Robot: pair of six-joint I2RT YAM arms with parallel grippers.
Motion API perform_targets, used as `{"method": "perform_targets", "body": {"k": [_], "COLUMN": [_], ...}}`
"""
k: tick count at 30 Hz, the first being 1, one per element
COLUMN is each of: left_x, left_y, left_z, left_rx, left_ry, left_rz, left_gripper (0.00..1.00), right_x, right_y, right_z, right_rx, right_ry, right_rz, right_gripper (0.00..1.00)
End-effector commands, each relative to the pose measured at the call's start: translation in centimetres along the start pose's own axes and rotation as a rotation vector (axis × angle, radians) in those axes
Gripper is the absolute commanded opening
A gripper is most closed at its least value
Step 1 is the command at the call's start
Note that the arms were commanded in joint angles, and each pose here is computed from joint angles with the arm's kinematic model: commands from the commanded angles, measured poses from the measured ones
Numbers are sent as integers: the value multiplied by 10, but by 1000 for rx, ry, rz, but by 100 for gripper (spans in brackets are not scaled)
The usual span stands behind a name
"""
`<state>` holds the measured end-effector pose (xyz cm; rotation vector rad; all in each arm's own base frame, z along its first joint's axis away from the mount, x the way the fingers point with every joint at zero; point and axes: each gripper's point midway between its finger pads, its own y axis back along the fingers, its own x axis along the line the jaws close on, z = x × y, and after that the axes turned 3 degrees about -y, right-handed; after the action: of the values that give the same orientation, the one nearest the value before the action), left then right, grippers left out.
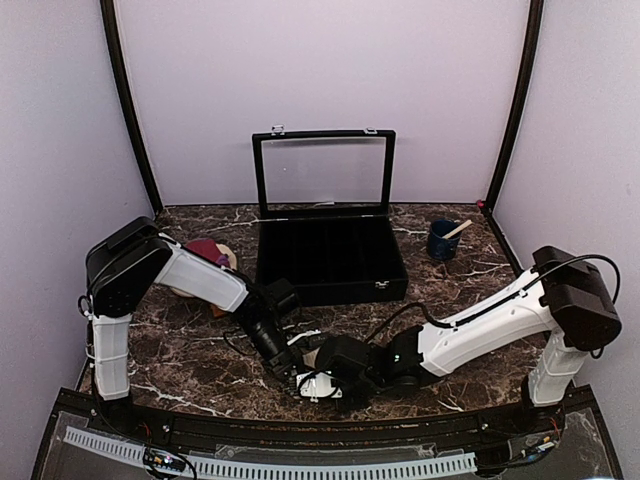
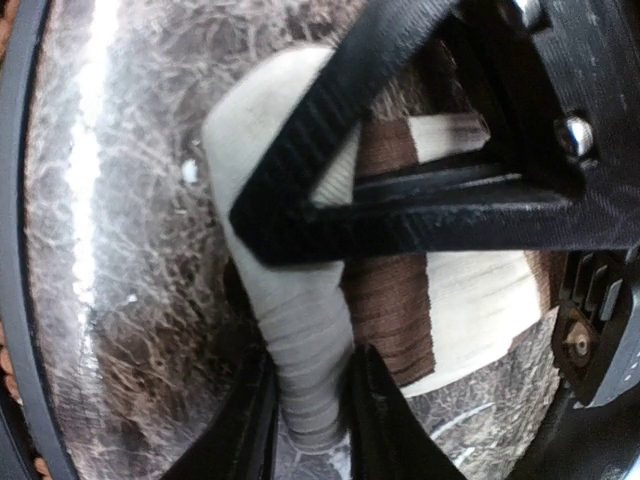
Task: Roll the socks
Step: Roll the sock at the center of the board.
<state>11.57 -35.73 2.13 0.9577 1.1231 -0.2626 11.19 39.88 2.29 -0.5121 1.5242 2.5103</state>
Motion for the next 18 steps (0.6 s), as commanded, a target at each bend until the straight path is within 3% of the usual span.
{"method": "perform_targets", "body": {"k": [1,3,5,7,12,18], "left_x": [14,16,18,17,9,6], "left_y": [2,4,8,14,31,49], "left_z": [-8,-7,-3,1,12,19], "left_rx": [30,24,3,-27,-120,-222], "left_ry": [36,43,45,47,28,3], "left_rz": [52,71,96,108,121,179], "left_gripper": [0,3,20,28,43,47], "right_x": [7,12,15,16,17,17], "right_y": [-8,-8,-7,-6,-5,-6], "right_z": [-12,-17,-20,-22,-24,-17], "right_rx": [55,73,85,90,93,67], "right_ry": [-19,-35,-57,-84,-183,-286], "right_rz": [52,82,103,115,154,210], "right_gripper": [16,10,6,1,0,0]}}
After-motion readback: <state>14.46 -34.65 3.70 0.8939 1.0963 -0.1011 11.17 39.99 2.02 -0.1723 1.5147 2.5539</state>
